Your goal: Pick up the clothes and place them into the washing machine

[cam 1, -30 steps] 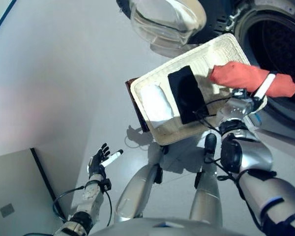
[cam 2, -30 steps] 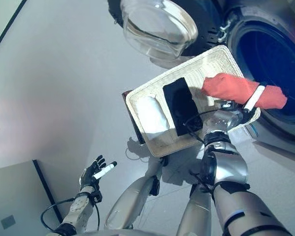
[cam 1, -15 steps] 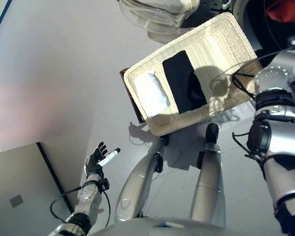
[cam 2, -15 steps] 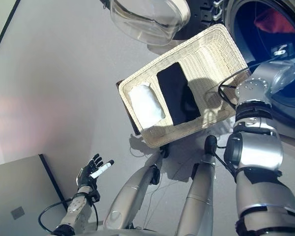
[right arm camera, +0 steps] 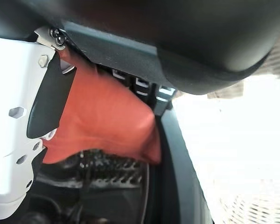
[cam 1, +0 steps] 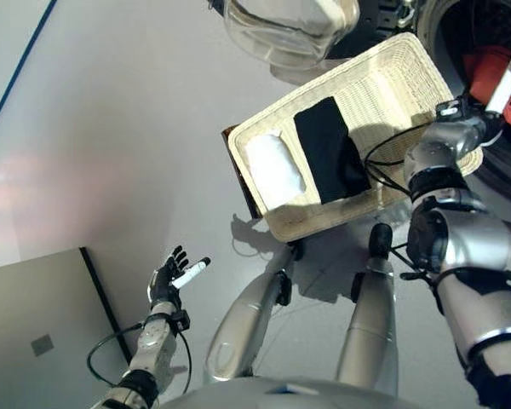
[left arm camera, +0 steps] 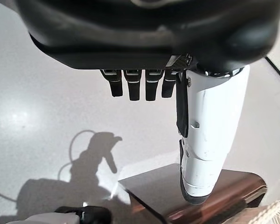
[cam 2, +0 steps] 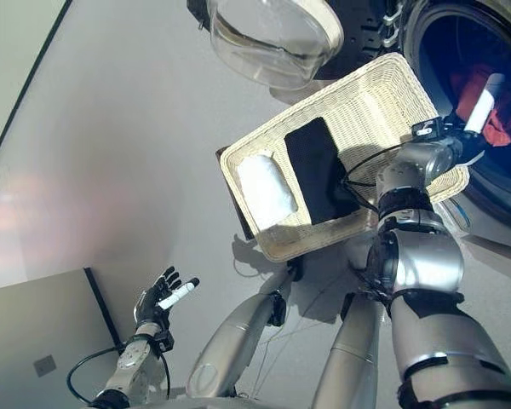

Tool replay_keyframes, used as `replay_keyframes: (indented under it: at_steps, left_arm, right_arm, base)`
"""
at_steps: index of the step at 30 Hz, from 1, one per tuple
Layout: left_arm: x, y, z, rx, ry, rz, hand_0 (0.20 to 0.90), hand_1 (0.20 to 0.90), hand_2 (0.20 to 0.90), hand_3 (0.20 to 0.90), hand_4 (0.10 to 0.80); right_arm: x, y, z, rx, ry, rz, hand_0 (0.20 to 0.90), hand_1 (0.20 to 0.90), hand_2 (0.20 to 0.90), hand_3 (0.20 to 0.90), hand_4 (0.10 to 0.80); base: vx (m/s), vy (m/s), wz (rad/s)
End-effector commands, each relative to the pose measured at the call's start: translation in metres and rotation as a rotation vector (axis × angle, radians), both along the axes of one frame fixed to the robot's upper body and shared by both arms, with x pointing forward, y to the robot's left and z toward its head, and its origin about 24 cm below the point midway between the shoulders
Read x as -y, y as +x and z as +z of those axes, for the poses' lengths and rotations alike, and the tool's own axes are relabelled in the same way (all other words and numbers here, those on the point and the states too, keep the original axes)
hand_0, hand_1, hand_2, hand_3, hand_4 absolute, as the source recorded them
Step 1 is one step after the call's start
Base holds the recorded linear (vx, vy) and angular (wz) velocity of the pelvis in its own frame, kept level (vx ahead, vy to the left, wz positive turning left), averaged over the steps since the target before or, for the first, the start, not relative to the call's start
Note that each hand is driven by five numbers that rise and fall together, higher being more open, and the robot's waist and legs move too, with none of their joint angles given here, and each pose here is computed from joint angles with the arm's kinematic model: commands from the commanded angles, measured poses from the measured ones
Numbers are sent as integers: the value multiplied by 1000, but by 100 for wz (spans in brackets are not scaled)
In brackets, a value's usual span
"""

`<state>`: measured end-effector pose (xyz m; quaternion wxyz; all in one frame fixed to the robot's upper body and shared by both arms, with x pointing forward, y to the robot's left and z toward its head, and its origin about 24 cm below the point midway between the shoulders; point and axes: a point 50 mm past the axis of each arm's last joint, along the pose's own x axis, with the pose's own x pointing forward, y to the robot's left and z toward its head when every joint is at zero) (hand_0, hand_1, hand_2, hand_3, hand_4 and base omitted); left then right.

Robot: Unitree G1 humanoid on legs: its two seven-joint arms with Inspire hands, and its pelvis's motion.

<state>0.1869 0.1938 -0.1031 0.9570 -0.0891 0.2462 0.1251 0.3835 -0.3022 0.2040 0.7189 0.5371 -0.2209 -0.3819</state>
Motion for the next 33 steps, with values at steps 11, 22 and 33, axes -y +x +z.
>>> replay_keyframes:
  at_steps: [11, 22, 33]
  left_arm:
    - [-27, -2, 3, 14, 65, 60, 900, 900, 900, 900, 800]
    - [-44, -15, 3, 4, 93, 90, 900, 900, 900, 900, 800]
    - [-43, -16, 4, 12, 121, 59, 900, 900, 900, 900, 800]
  right_arm:
    - [-25, 9, -41, -331, -444, 231, 900, 900, 900, 900, 800]
    - [8, -3, -25, -290, -462, 125, 900, 900, 900, 900, 800]
    - [32, -13, 42, -240, -602, -48, 900, 900, 900, 900, 800]
  base:
    - [-6, -47, 5]
    - [34, -22, 10]
    - [35, 15, -2]
